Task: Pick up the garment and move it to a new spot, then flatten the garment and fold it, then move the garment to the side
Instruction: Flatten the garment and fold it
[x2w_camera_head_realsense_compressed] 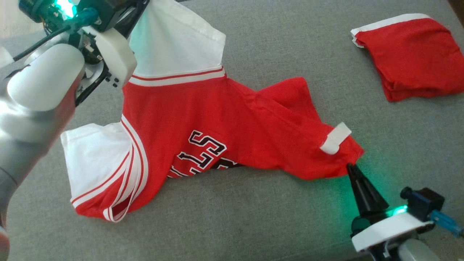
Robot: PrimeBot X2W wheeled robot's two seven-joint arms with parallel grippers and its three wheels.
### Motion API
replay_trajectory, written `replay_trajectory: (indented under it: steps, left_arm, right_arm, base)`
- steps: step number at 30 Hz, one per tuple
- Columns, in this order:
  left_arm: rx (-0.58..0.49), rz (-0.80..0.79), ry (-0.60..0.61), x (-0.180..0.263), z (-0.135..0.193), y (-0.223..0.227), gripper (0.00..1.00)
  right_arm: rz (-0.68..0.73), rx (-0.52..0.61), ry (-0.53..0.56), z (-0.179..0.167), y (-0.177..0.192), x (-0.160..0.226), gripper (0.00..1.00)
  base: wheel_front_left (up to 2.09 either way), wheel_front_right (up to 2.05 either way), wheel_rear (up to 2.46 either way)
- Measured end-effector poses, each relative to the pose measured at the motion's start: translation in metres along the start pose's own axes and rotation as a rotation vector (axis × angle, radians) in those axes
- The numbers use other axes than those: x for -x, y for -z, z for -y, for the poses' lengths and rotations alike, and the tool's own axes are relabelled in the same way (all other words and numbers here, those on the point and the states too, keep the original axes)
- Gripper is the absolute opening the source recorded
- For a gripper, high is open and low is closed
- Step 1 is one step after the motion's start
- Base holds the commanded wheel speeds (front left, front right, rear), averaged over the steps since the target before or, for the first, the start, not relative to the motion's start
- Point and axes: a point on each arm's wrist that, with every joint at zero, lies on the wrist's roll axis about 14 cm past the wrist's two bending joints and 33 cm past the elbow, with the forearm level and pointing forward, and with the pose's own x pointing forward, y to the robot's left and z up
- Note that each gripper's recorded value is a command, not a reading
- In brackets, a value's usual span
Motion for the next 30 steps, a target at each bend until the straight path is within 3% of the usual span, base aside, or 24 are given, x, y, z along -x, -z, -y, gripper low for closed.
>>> replay_trajectory:
  steps: [7,15,21,30]
  left_arm:
    - [-0.009,0.049,-0.037,0.022,-0.005,-0.017,0.00]
    - [-0.041,0.187,-0.129,0.068,-0.028,-0.070,0.00]
    - [-0.054,0.350,-0.233,0.129,-0.054,-0.132,0.00]
    - [-0.126,0.542,-0.330,0.217,-0.063,-0.198,0.00]
  right_arm:
    - [0.151,0.041,-0.021,-0.002,-0.049,0.004,0.00]
    - [0.343,0.149,-0.046,0.009,-0.123,0.030,0.00]
    - [0.537,0.308,-0.084,0.007,-0.214,0.052,0.00]
    - [0.816,0.528,-0.206,-0.051,-0.344,0.081,0.00]
  base:
    - [0.00,0.00,0.00]
    - [0.00,0.00,0.00]
    - [0.00,0.00,0.00]
    - [0.00,0.00,0.00]
